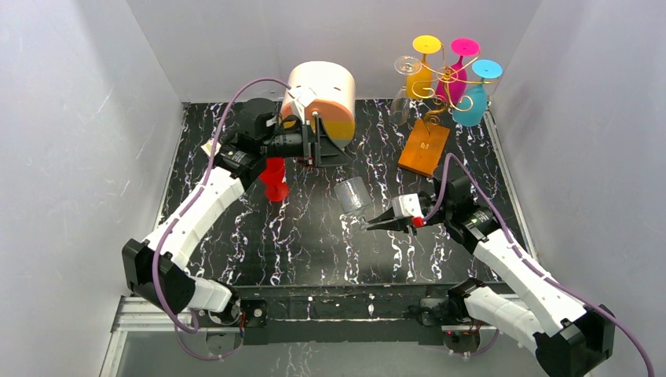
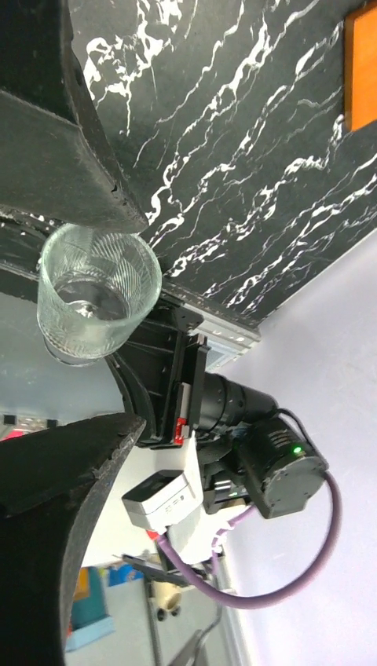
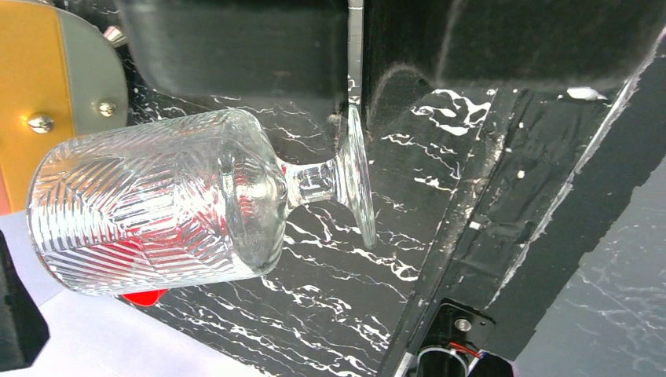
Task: Take the wine glass off the wine glass rack
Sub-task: Place the wine glass at the center of the board.
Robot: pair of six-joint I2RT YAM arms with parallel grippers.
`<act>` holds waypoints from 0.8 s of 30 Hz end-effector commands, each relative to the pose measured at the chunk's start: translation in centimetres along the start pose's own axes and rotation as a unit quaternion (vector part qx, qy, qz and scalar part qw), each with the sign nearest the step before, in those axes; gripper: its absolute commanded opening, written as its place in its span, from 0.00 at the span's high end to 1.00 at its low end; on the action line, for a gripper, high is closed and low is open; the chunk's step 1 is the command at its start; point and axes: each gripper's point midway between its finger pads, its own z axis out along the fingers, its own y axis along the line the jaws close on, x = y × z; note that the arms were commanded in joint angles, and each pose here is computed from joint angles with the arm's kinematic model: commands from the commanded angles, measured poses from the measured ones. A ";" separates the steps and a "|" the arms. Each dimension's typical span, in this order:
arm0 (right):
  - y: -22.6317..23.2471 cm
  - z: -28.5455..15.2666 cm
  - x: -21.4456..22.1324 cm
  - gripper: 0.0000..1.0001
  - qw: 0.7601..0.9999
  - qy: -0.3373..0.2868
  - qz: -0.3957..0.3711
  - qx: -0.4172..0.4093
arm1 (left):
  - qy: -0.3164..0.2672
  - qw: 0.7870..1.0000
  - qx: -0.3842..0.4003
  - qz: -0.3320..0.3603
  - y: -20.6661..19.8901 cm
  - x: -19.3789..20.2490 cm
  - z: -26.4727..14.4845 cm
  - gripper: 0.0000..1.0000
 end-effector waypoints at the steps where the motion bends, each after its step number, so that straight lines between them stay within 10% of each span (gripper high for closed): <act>1: -0.5 0.1 -2.8 0.99 0.998 -0.033 -0.057 -0.016 | 0.068 0.995 0.056 0.054 -3.5 2.5 1.0 0.19; 24: -1.2 0.3 -2.6 0.99 0.997 -0.025 -0.067 -0.018 | 0.182 0.977 0.049 0.096 -3.1 7.3 0.5 0.50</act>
